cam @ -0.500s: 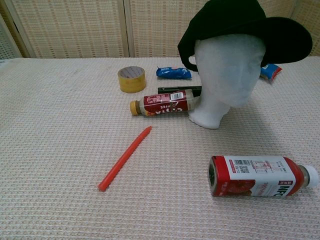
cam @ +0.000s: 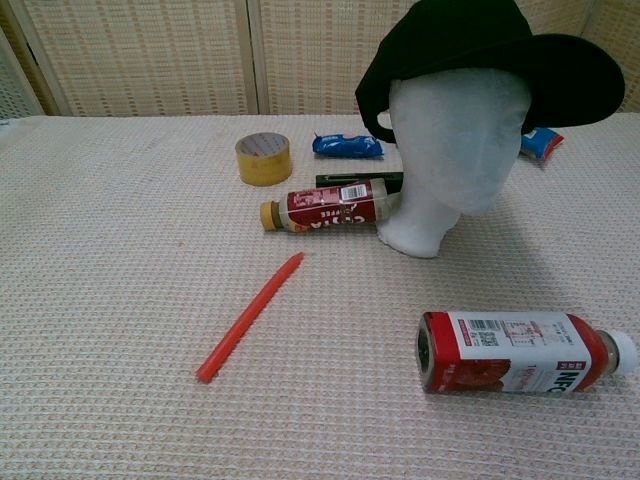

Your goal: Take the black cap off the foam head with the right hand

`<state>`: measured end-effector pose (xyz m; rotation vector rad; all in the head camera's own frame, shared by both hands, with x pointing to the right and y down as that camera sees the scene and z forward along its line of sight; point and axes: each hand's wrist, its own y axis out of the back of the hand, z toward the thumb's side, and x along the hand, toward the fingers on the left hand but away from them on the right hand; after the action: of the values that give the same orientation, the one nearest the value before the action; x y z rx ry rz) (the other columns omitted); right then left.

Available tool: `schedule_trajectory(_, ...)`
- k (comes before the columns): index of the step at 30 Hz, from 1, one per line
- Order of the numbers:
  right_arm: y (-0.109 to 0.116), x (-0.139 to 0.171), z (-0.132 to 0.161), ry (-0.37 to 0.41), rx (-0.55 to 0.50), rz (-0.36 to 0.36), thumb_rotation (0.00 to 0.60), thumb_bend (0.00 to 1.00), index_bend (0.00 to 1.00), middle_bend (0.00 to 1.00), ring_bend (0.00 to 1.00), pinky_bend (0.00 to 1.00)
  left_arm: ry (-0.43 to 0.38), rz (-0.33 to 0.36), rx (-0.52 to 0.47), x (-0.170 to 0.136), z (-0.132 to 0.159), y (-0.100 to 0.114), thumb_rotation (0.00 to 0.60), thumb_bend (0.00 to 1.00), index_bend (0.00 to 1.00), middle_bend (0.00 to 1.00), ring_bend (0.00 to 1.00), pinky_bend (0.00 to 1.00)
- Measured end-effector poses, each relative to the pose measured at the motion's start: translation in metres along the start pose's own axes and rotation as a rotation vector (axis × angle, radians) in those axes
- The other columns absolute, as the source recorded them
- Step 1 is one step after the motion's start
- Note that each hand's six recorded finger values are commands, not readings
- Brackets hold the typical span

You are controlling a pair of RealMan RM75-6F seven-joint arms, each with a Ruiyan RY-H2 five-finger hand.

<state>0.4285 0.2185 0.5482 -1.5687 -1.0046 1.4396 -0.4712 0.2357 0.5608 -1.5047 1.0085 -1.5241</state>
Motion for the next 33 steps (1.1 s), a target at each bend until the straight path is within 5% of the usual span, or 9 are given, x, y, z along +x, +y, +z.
schedule_trajectory(6,-0.001,0.000,0.001,0.006,-0.002,-0.001,0.600,0.20,0.22,0.29,0.39,0.45,-0.002,0.004,-0.001,-0.001,0.000,0.002,0.600,0.06,0.16,0.11,0.11,0.20)
schedule_trajectory(17,0.015,-0.023,0.027,0.102,-0.035,-0.089,0.600,0.20,0.24,0.33,0.70,0.79,-0.015,0.000,-0.010,-0.001,0.001,0.004,0.600,0.06,0.16,0.11,0.11,0.20)
schedule_trajectory(33,0.024,-0.075,0.111,0.278,-0.133,-0.129,0.600,0.20,0.28,0.35,0.79,0.86,-0.022,-0.021,-0.011,0.000,0.002,0.005,0.600,0.06,0.17,0.11,0.11,0.20)
